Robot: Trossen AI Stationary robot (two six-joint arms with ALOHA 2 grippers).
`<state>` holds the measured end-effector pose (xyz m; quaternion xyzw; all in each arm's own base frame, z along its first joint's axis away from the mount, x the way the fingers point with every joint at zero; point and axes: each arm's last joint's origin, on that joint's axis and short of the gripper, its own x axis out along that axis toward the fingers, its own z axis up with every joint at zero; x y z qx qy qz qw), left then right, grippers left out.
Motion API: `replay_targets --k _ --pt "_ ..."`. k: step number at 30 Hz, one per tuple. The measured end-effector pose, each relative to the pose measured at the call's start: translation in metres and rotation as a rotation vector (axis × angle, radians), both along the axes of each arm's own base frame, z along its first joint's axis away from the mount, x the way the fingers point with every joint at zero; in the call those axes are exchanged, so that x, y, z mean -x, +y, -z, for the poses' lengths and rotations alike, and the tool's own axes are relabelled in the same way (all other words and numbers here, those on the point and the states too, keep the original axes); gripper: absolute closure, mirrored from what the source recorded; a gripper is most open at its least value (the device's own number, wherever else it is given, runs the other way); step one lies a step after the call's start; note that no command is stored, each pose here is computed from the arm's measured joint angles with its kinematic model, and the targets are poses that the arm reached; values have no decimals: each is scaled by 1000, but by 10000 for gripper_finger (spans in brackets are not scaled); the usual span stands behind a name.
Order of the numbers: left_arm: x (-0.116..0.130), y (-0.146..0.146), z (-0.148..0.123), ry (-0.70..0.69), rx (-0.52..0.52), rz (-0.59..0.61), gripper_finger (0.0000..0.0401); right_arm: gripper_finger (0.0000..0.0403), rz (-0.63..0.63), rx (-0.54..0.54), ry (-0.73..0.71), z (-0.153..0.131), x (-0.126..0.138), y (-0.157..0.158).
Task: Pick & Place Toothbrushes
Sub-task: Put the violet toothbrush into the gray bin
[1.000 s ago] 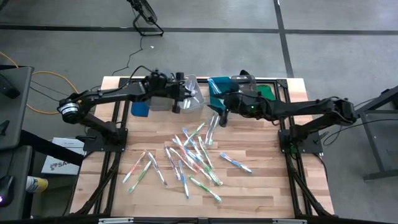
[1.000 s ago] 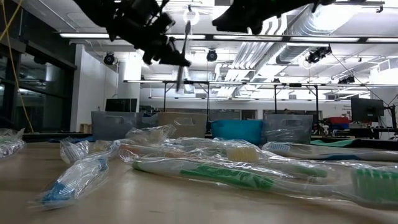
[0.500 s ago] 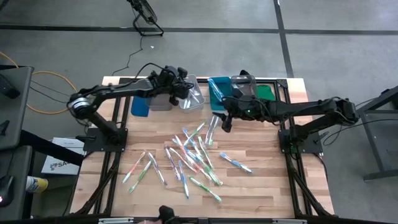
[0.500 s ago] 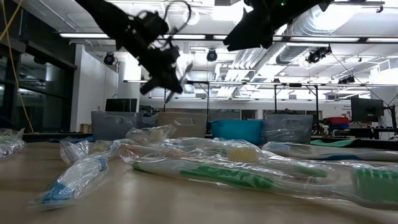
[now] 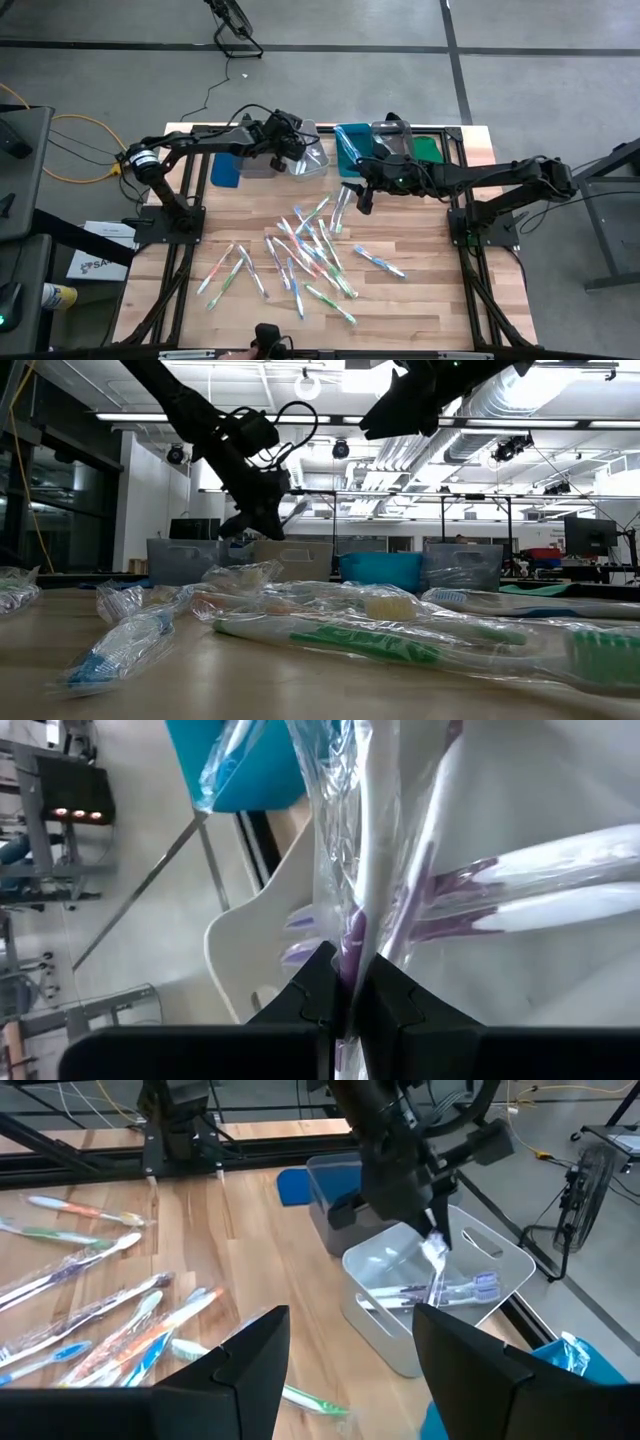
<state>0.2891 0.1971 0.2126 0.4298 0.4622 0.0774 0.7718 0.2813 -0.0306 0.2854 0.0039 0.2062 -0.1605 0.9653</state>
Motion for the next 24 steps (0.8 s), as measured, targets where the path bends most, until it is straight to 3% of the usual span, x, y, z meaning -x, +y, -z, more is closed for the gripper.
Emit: replay_targets --k 12,24 --pt "1 2 -1 37 -57 -25 386 198 4 -9 -3 0 0 0" --pt "2 1 1 90 -82 23 384 198 7 -16 -5 0 0 0"
